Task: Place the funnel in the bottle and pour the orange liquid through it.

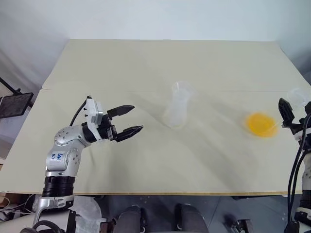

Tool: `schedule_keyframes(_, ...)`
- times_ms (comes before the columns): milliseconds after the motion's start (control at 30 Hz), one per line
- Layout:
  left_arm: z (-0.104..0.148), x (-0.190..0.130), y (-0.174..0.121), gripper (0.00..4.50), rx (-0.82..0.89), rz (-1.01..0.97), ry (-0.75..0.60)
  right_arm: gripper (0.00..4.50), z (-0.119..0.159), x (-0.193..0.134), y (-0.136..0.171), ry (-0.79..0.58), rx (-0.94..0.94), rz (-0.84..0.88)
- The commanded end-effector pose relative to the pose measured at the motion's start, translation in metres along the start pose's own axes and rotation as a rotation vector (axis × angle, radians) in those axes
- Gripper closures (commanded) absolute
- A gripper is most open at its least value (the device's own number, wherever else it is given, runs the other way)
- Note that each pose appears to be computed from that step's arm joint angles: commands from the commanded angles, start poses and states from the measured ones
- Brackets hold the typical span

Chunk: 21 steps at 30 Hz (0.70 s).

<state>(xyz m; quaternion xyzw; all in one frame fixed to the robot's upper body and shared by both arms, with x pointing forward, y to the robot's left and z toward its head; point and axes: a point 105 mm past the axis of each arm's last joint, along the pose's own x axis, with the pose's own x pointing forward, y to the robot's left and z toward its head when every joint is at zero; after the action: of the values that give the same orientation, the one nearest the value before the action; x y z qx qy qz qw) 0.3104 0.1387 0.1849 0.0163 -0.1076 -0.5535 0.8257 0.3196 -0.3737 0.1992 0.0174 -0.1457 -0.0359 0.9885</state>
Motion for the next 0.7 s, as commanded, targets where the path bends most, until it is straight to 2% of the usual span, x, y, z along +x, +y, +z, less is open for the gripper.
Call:
schedule_keyframes(33,0.0125,-0.0011,-0.0035,0.03,0.044,-0.006,-0.041,0.00,0.0159,0.0046,0.0017,-0.040,-0.030,0.031)
schedule_keyframes(400,0.0104,0.0019,-0.0022,0.03,0.050,-0.002,-0.051,0.00,0.0149,0.0067,0.0076,-0.049,-0.036,0.057)
schedule_keyframes(533,0.0100,0.0035,-0.0017,0.00,0.053,-0.001,-0.055,0.88,0.0165,0.0083,0.0086,-0.065,-0.031,0.058)
schedule_keyframes(633,0.0095,0.0039,-0.0016,0.00,0.056,-0.001,-0.056,1.91,0.0138,0.0091,0.0101,-0.056,-0.035,0.064)
schedule_keyframes(700,0.0096,0.0039,-0.0012,0.00,0.059,0.001,-0.057,2.08,0.0125,0.0096,0.0105,-0.052,-0.038,0.065)
